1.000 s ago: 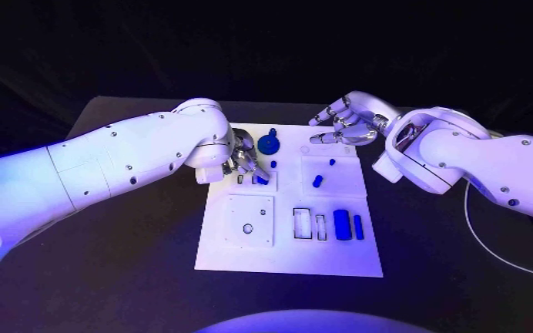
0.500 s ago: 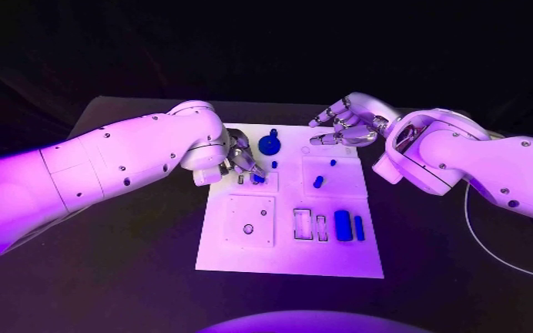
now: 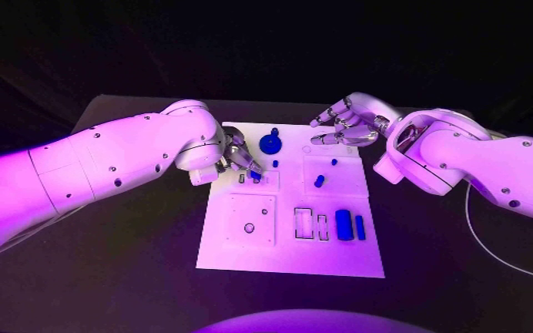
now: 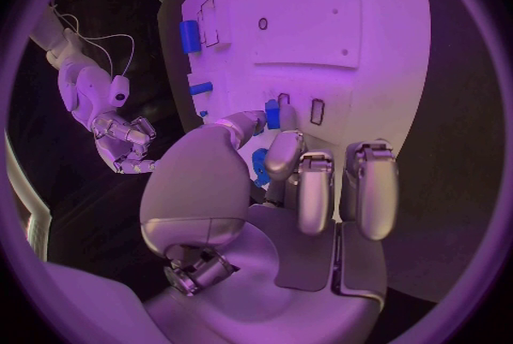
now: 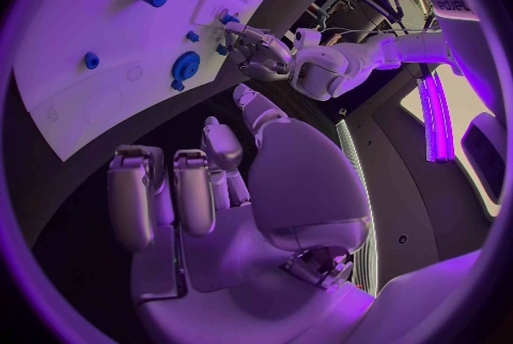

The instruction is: Assemble the parts on the task board

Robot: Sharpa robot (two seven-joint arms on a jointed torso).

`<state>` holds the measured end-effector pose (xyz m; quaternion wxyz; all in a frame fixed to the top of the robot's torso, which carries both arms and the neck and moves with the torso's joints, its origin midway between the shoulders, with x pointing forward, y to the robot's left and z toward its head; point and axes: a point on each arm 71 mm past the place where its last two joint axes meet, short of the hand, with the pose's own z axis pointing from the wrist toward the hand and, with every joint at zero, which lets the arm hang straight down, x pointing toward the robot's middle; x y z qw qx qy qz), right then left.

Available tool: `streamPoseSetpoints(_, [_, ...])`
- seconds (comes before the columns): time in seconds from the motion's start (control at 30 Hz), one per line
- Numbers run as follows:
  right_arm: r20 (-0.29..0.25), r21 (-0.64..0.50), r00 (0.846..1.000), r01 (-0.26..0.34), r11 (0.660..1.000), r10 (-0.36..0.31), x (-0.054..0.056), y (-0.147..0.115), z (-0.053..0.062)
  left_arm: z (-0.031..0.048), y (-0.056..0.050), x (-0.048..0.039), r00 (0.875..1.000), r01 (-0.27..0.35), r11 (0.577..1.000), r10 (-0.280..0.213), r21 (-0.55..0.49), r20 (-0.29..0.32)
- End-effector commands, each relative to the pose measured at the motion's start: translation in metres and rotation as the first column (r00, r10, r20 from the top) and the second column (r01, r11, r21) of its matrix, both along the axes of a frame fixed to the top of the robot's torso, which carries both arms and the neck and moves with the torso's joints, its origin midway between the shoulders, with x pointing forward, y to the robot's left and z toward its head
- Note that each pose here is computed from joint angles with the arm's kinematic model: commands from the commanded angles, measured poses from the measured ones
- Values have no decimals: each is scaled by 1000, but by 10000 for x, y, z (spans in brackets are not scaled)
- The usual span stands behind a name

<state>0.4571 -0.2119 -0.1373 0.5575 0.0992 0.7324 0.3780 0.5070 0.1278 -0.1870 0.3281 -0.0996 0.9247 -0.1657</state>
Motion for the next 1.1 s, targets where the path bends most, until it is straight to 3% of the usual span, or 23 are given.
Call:
streamPoseSetpoints(0.03, [-3,-1,1000,-16,1000,16,-6,12,-6,-6,20,1,1000,-5,996,3,84,16])
streamPoseSetpoints(0.67, [-4,0,1000,-22,1000,22,-12,22,-7,-17,-34,-5,996,43,982,-57,185,71])
streamPoseSetpoints(1.1, [-7,-1,1000,-27,1000,27,-13,28,-10,-41,-34,-52,993,107,966,-117,234,27])
